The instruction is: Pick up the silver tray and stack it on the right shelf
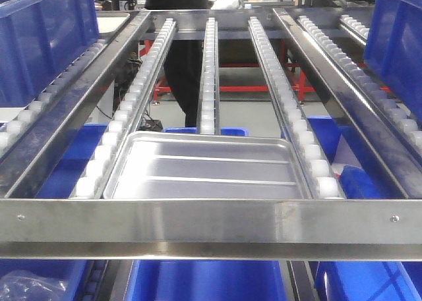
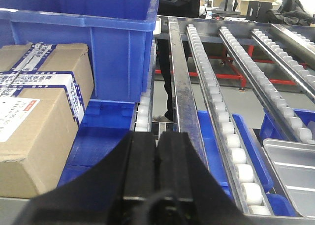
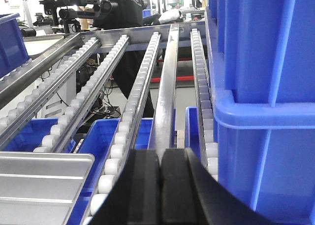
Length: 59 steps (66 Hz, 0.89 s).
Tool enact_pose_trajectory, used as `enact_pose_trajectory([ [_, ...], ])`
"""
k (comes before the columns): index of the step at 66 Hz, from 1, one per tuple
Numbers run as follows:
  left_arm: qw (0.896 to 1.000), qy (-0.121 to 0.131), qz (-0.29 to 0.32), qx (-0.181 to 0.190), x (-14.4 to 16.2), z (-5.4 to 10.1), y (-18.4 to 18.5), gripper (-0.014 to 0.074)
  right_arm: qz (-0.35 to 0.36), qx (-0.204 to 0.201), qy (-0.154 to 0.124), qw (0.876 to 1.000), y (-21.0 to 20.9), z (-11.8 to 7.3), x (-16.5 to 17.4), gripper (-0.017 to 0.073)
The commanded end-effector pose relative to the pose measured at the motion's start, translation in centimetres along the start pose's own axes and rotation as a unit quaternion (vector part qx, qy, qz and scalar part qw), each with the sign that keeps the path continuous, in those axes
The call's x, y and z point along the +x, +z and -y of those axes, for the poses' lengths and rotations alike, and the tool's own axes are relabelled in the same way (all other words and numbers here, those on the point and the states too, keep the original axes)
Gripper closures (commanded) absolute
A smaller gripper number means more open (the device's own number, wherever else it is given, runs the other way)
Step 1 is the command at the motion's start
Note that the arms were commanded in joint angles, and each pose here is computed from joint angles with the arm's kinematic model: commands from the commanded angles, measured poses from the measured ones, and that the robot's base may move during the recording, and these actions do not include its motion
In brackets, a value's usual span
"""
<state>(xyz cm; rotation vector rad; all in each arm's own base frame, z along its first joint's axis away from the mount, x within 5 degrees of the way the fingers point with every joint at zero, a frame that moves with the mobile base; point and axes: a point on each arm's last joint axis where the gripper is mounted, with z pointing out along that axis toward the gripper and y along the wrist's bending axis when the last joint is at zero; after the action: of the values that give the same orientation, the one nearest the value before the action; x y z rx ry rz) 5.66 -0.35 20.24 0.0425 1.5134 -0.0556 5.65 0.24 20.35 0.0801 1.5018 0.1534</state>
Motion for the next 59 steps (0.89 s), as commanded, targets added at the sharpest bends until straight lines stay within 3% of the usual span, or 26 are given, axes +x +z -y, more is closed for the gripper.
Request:
enact_pose_trajectory([
  [1, 0.999, -0.001, 0.040, 0.007, -0.1, 0.1, -0.1, 0.0674, 0.051, -0.002, -0.006, 0.999, -0.2, -0.1, -0.9, 0.0510],
  [54, 0.999, -0.002, 0.042, 0.008, -0.4, 0.1, -0.1, 0.0674, 0.059, -0.004, -0.004, 0.998, -0.2, -0.1, -1.3, 0.0510],
  [59, 0.999, -0.036, 0.029, 0.008, -1.1, 0.1, -0.1, 0.0674, 0.054, -0.007, 0.002, 0.998, -0.3, -0.3, -2.4, 0.0510],
])
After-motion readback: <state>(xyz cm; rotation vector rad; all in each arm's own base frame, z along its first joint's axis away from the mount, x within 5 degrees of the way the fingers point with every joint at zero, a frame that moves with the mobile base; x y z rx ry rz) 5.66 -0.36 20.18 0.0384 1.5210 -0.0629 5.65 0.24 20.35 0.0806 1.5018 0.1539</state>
